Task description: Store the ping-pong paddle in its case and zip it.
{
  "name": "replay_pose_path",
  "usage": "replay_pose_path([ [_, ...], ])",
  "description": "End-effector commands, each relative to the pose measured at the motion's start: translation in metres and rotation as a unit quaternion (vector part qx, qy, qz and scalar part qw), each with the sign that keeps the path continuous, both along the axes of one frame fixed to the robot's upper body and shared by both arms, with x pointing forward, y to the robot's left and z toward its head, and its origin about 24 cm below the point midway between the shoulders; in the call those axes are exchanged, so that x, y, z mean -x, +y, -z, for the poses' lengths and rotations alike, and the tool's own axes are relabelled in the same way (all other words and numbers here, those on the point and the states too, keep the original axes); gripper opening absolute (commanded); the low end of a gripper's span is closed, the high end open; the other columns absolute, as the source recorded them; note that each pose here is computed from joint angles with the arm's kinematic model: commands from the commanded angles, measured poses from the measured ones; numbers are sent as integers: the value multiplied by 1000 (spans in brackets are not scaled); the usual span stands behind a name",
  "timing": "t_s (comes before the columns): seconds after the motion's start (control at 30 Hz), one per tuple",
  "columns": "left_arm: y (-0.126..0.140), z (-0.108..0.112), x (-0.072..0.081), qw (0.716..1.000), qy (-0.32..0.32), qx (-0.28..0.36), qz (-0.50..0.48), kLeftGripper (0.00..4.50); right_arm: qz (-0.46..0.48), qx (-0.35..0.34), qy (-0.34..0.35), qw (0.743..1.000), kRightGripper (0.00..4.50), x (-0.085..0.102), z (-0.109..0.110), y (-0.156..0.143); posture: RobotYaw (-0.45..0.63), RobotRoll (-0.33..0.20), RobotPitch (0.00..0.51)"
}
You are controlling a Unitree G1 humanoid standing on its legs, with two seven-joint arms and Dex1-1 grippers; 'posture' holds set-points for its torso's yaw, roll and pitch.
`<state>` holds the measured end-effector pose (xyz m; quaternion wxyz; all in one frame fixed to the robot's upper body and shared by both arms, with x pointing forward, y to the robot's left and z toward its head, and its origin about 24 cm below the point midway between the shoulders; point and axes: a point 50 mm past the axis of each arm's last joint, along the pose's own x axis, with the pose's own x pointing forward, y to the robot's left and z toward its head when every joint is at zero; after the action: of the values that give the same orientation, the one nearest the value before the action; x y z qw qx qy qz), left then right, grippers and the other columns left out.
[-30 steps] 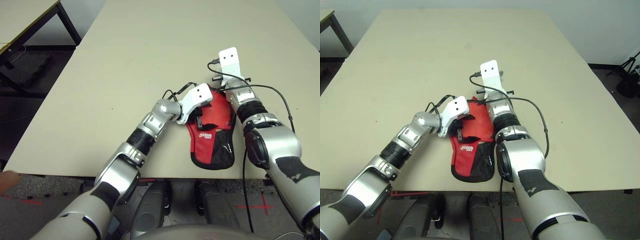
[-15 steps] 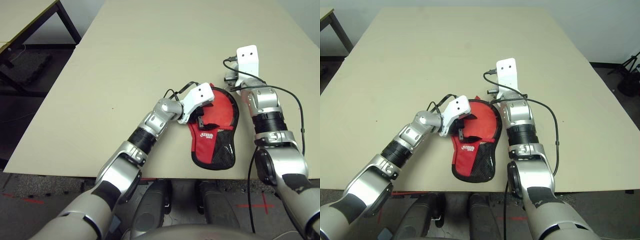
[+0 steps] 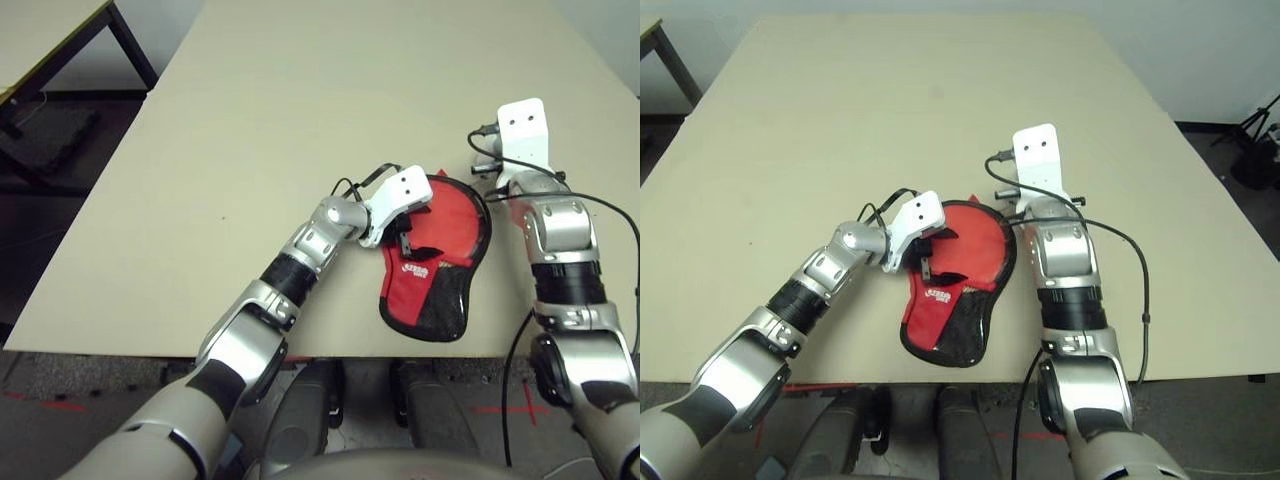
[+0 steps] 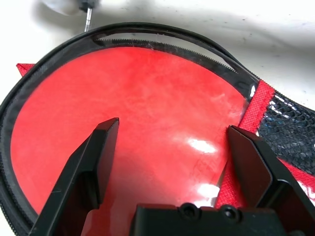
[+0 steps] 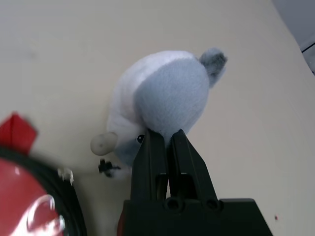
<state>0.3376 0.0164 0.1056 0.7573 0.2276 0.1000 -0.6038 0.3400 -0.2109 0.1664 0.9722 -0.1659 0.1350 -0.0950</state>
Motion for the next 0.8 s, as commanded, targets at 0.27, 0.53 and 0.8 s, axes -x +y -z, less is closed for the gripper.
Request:
replay_pose_path([
  [0.27,10,33,-4,991,48,-120,-11,4500,5,3,-1,1000,23,4,12,2,-113,0,200],
  [0.53,7,19,-18,983,33,-181,-15,4500,5,12,1,1000,23,11,7,-2,-121,0,198],
  [0.8,6,27,-16,981,46,-189,-20,4500,11,6,0,1000,23,23,2,-4,-147,0,192],
])
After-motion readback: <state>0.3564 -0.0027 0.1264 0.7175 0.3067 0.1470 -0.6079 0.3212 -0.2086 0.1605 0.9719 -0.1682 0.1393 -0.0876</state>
